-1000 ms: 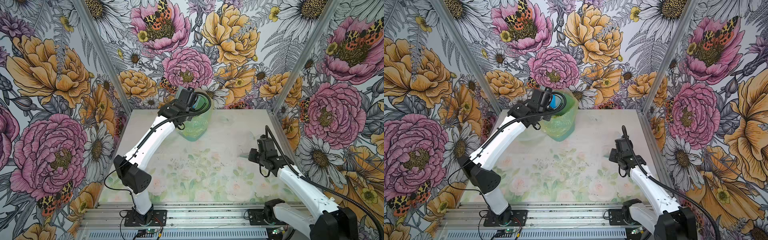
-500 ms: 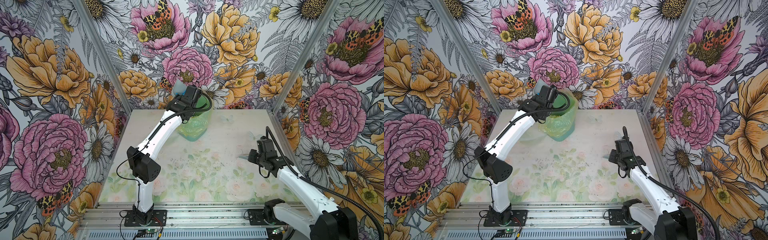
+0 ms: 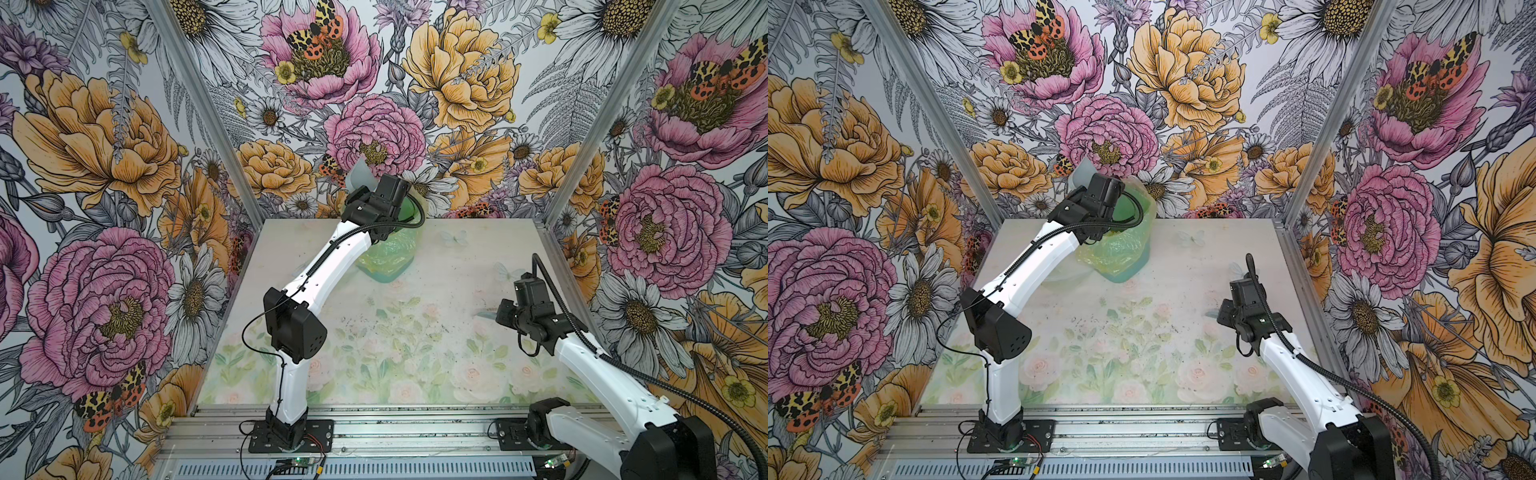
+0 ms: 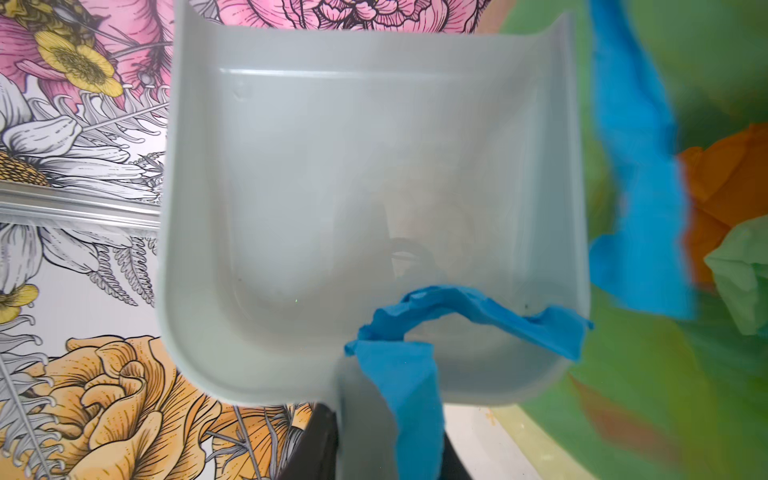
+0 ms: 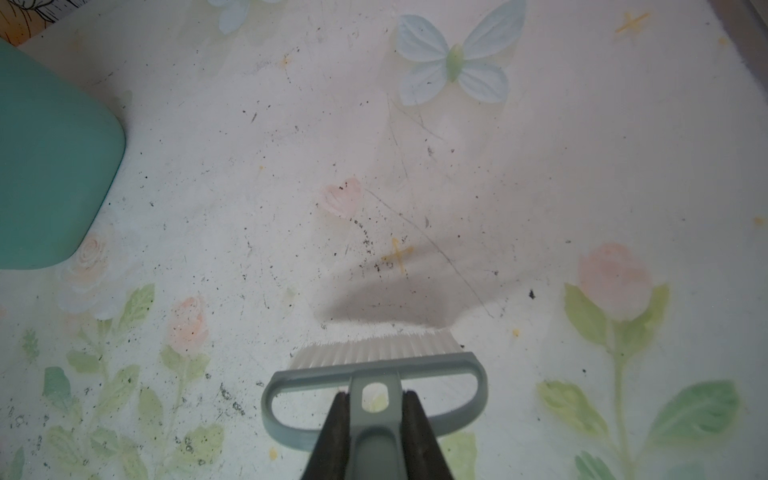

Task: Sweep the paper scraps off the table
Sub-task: 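Tip the dustpan over the bin with the left gripper to empty it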

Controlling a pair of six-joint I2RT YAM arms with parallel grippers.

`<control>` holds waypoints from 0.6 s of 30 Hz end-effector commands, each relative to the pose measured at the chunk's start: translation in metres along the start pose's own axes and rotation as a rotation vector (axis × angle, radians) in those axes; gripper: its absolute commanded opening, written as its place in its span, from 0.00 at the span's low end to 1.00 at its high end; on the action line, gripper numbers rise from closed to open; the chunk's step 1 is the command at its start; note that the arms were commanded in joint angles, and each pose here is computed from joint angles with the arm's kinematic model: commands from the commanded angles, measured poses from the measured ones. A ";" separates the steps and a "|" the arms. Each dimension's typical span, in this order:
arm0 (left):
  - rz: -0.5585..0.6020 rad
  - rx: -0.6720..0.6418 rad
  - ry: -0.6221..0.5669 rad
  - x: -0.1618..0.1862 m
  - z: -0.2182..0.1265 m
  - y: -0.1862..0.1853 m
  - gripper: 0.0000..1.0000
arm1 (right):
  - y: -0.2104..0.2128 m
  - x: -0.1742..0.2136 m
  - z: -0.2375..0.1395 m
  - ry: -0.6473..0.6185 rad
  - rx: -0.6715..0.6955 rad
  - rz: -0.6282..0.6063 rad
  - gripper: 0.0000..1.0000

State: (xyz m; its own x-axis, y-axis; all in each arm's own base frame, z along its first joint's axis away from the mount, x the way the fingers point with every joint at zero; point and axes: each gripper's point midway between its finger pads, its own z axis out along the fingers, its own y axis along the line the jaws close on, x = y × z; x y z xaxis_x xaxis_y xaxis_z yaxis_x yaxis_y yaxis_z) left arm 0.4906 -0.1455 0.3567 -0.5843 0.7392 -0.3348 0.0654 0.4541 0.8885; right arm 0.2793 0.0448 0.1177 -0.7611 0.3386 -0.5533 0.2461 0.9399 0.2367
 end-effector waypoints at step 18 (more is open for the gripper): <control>0.068 -0.257 -0.124 -0.019 -0.032 0.040 0.22 | 0.000 -0.001 -0.006 -0.037 -0.021 0.020 0.00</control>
State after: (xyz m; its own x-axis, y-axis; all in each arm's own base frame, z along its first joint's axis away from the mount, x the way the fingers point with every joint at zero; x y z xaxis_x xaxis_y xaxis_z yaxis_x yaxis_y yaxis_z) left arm 0.4842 -0.1571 0.3621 -0.5228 0.8250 -0.2146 0.0364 0.2731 0.9613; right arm 0.2751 0.0439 0.1182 -0.7544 0.3404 -0.5612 0.2434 0.9391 0.2425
